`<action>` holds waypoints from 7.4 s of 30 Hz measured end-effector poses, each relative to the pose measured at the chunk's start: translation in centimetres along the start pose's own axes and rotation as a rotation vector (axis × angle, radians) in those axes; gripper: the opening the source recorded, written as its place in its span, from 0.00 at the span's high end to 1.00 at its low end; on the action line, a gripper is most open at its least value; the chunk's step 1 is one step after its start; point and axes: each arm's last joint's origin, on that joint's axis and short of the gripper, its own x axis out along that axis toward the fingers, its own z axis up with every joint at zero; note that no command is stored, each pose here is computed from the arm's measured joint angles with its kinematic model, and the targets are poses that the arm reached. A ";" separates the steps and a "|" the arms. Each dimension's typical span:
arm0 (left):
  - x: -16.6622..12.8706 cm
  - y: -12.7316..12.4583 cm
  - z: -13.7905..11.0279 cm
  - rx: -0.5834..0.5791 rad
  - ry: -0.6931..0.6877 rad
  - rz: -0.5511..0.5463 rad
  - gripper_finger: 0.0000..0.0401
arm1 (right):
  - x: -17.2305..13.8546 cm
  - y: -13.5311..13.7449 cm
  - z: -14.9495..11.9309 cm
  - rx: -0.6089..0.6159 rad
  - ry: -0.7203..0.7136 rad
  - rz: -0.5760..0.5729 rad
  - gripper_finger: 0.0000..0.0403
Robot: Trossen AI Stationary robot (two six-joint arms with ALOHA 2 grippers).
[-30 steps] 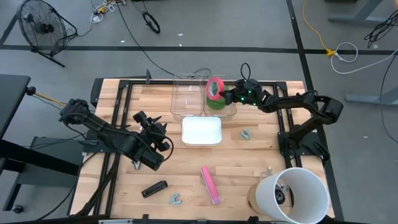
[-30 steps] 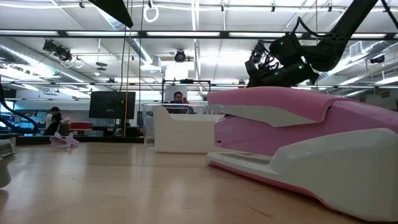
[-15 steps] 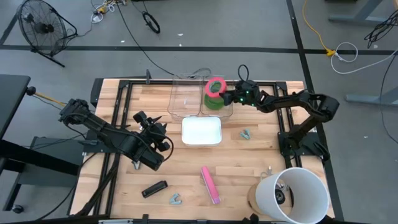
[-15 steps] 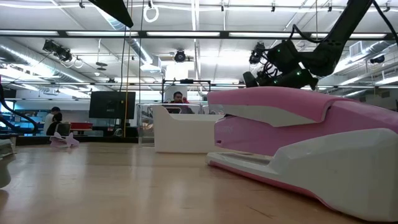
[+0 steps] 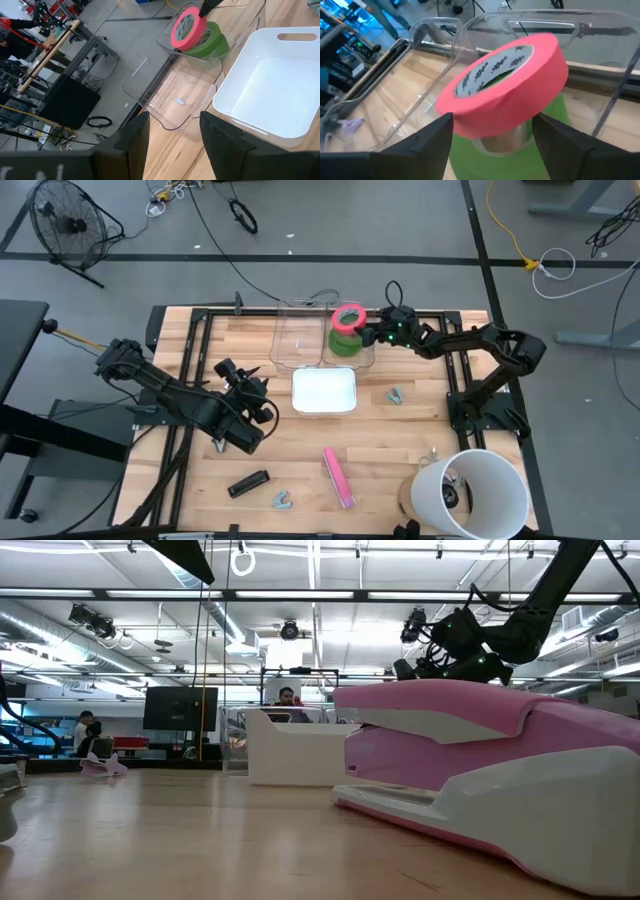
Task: Pick and place Stapler, Stapler remover, tape
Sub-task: Put the pink tape into the right transparent bin, then put the light blue staple remover into the white bin, then put the pink stapler into the left transparent bin
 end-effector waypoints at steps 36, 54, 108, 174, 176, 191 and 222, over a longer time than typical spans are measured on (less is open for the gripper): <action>0.0 0.0 0.0 -0.001 0.001 -0.001 0.55 | -4.5 -2.2 3.2 -0.051 0.135 0.201 0.39; 0.0 0.0 0.0 -0.018 0.005 -0.006 0.55 | -16.0 1.2 -1.1 -0.172 0.557 -0.015 0.39; 0.0 -0.1 0.0 -0.036 0.018 -0.020 0.55 | -9.5 6.4 -11.7 -0.360 0.780 -0.437 0.96; 0.0 -0.1 0.0 -0.034 0.015 -0.017 0.55 | -6.7 21.2 -2.6 -0.640 0.212 0.176 0.96; 0.0 -0.1 0.0 -0.034 0.015 -0.017 0.55 | -6.7 21.2 -2.6 -0.640 0.211 0.176 0.95; 0.0 -0.1 0.0 -0.035 0.015 -0.017 0.55 | -7.1 22.0 -3.0 -0.629 0.302 0.379 0.81; 0.3 0.0 0.1 -0.042 0.010 -0.006 0.55 | -12.8 27.8 -9.4 -0.709 0.660 0.568 0.58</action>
